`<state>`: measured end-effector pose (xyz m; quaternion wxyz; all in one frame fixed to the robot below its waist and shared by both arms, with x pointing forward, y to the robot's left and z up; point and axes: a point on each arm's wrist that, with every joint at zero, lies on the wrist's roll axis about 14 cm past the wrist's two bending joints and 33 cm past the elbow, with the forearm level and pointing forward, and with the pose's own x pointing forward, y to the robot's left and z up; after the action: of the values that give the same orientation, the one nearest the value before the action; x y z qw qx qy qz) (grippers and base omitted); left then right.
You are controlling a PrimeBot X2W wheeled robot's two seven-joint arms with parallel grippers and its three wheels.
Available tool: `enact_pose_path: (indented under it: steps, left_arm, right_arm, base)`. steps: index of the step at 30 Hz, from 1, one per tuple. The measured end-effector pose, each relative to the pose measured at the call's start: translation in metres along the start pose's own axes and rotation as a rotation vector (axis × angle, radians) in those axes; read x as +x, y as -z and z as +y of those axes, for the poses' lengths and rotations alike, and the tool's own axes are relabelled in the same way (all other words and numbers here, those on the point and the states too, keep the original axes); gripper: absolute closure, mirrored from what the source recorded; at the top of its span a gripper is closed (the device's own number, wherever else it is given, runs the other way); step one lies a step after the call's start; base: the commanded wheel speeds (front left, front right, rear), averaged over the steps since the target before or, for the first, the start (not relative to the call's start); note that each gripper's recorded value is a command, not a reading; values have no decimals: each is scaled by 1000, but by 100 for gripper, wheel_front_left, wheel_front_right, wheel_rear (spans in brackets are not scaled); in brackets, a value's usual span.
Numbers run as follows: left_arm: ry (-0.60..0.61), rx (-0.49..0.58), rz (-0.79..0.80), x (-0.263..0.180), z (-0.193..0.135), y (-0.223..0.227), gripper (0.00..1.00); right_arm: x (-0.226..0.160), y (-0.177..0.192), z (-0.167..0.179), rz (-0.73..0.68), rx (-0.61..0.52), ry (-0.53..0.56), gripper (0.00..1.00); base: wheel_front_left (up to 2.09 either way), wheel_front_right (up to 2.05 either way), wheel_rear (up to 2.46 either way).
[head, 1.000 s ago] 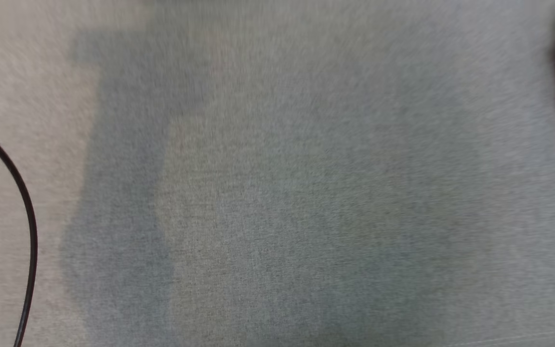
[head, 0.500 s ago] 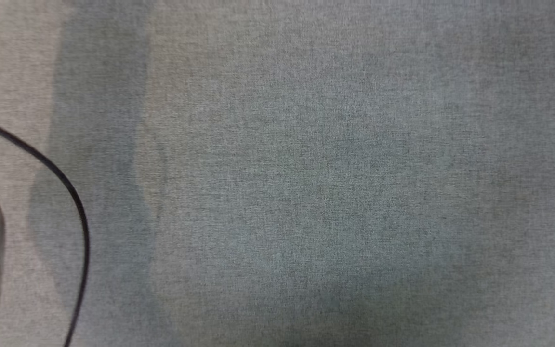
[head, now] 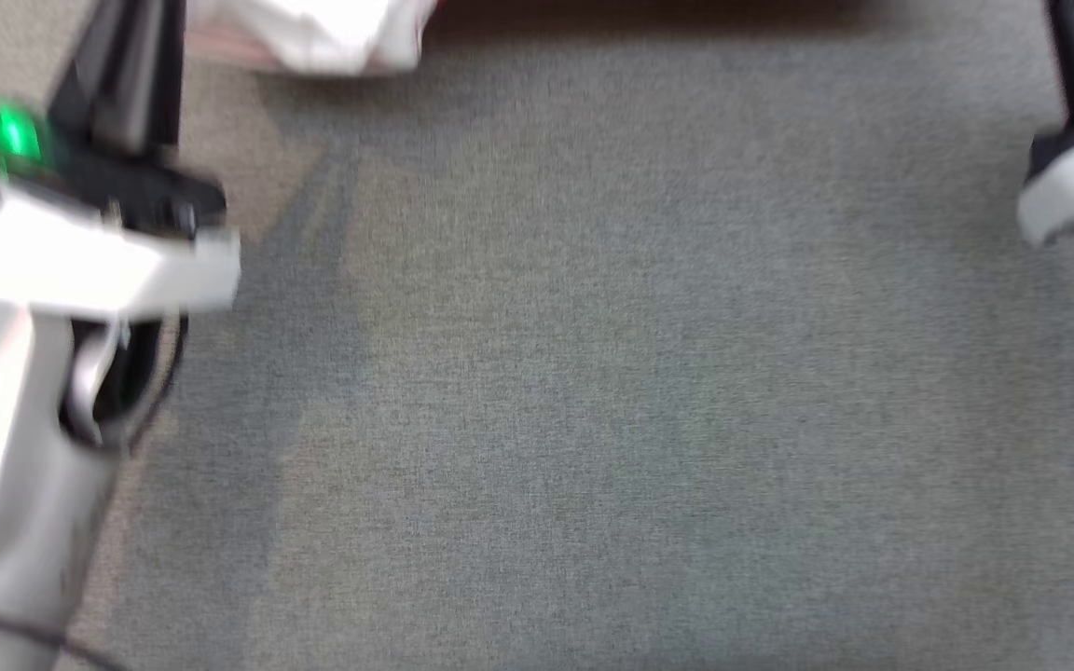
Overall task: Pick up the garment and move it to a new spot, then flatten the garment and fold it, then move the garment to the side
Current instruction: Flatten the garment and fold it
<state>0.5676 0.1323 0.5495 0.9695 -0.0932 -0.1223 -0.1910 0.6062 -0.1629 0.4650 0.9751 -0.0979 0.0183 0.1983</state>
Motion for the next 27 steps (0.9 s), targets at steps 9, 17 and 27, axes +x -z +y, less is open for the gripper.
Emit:
enact_pose_path:
  steps: [9, 17, 27]
  left_arm:
    - [-69, -70, 64, -80, -31, -14, 100]
    - [-106, -90, 127, -133, -52, -21, 100]
    - [-109, -133, 221, -181, -84, -20, 100]
  right_arm:
    - [-76, 10, 14, 53, 67, 21, 100]
    - [-134, 17, 38, 91, 98, 23, 100]
    - [-200, 28, 56, 128, 135, 60, 100]
  base:
    - [0, 0, 0]
    - [0, 0, 0]
    - [0, 0, 0]
